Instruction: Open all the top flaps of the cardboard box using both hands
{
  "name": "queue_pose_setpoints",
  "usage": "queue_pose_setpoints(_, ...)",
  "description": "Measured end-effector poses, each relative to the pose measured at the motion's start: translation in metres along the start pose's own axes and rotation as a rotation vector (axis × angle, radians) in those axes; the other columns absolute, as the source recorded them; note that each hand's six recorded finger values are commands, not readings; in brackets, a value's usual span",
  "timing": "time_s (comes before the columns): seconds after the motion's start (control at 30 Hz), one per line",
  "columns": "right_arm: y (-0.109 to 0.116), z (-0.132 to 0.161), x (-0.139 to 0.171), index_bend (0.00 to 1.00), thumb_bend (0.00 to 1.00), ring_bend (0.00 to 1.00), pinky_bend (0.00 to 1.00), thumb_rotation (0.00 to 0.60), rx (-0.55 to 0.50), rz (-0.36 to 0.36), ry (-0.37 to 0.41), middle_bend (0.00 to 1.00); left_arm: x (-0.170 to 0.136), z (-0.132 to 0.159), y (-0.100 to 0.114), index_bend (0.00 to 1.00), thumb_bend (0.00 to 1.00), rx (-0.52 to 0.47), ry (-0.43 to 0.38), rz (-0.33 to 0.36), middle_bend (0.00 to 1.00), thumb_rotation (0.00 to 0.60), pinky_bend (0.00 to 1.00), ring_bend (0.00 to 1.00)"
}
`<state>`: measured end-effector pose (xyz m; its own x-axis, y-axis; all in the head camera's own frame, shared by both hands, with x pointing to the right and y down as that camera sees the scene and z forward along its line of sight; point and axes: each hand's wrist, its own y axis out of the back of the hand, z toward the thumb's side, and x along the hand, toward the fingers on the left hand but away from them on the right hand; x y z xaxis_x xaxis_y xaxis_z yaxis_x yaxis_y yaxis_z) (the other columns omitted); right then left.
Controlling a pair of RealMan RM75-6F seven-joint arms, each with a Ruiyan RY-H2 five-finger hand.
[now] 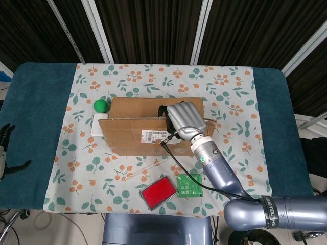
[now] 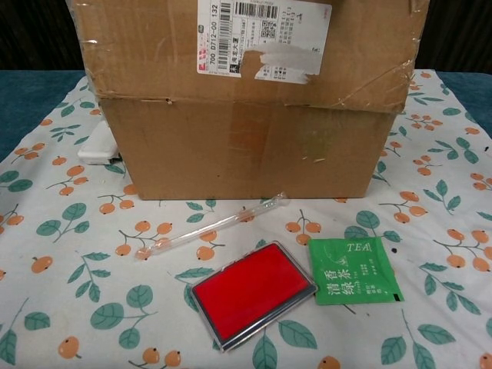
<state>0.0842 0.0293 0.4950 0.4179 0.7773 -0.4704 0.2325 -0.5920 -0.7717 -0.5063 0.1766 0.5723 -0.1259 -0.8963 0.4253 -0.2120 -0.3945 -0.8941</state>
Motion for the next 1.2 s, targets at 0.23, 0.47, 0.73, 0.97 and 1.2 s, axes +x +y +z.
queue_pose_setpoints(0.23, 0.001, 0.008, 0.011, 0.49, 1.00, 0.59, 0.43, 0.600, -0.015, 0.043, -0.017, 0.60, 0.000, 0.000, 0.000, 0.00, 0.11, 0.001, 0.000, -0.001, 0.00, 0.600, 0.00, 0.00)
queue_pose_setpoints(0.47, 0.006, 0.018, 0.025, 0.49, 1.00, 0.59, 0.43, 0.600, -0.039, 0.097, -0.030, 0.60, 0.000, 0.000, 0.000, 0.00, 0.11, -0.001, 0.000, 0.000, 0.00, 0.600, 0.00, 0.00)
queue_pose_setpoints(0.73, 0.012, 0.028, 0.035, 0.49, 1.00, 0.59, 0.43, 0.600, -0.040, 0.125, -0.032, 0.60, -0.001, 0.000, 0.001, 0.00, 0.11, -0.001, -0.001, 0.002, 0.00, 0.600, 0.00, 0.00)
queue_pose_setpoints(0.97, 0.009, 0.025, 0.039, 0.49, 1.00, 0.59, 0.43, 0.600, -0.051, 0.173, -0.049, 0.60, -0.001, 0.000, 0.000, 0.00, 0.11, 0.001, -0.001, 0.001, 0.00, 0.600, 0.00, 0.00)
queue_pose_setpoints(1.2, 0.004, 0.017, 0.042, 0.49, 1.00, 0.57, 0.43, 0.600, -0.040, 0.202, -0.046, 0.59, -0.002, 0.001, 0.000, 0.00, 0.11, 0.007, -0.004, 0.001, 0.00, 0.600, 0.00, 0.00)
